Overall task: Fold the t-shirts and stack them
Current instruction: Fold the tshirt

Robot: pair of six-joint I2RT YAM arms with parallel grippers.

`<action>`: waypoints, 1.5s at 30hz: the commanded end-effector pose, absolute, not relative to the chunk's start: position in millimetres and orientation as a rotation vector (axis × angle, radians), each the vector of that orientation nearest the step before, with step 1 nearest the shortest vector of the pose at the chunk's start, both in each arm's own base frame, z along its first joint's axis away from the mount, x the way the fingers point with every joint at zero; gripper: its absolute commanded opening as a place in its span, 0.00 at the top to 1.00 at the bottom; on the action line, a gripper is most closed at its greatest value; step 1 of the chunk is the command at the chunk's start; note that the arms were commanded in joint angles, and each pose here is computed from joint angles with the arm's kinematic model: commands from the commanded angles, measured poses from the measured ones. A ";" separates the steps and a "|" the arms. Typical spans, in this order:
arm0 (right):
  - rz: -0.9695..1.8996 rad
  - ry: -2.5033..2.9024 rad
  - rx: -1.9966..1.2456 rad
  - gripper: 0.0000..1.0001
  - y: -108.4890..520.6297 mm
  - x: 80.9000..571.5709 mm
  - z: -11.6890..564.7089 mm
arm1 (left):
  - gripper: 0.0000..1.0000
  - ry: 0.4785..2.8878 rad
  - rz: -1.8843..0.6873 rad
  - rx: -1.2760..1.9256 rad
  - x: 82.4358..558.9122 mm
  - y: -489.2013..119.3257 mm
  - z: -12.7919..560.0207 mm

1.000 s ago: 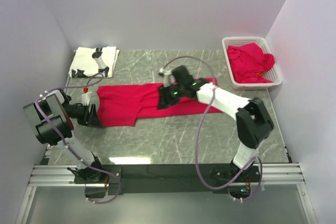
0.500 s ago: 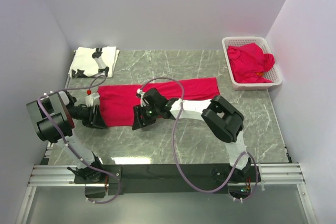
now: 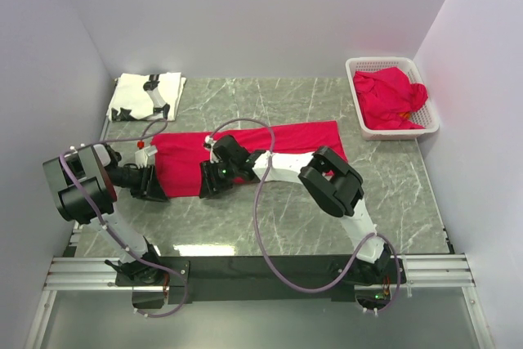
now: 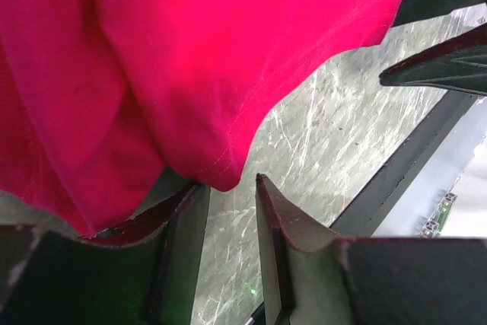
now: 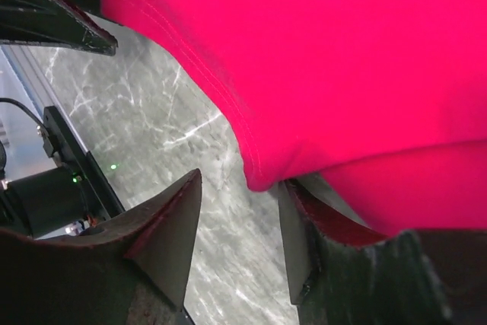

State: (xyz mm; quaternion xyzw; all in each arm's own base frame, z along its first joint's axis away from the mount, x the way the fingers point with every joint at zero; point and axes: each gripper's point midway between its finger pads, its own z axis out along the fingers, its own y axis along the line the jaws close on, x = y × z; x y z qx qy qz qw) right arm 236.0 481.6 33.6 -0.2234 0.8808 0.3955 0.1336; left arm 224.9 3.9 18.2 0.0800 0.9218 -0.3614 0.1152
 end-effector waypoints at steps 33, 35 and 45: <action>1.209 2.278 -0.562 1.00 472.7 329.4 154.1 | 0.99 2.428 -1.055 0.328 299.7 14.5 117.9; 1.200 2.269 -0.538 1.00 465.3 348.6 156.7 | 0.99 2.397 -1.053 0.321 322.5 19.2 127.4; 1.156 2.192 -0.516 1.00 462.4 406.8 155.2 | 0.99 2.286 -0.993 0.380 417.9 7.8 145.8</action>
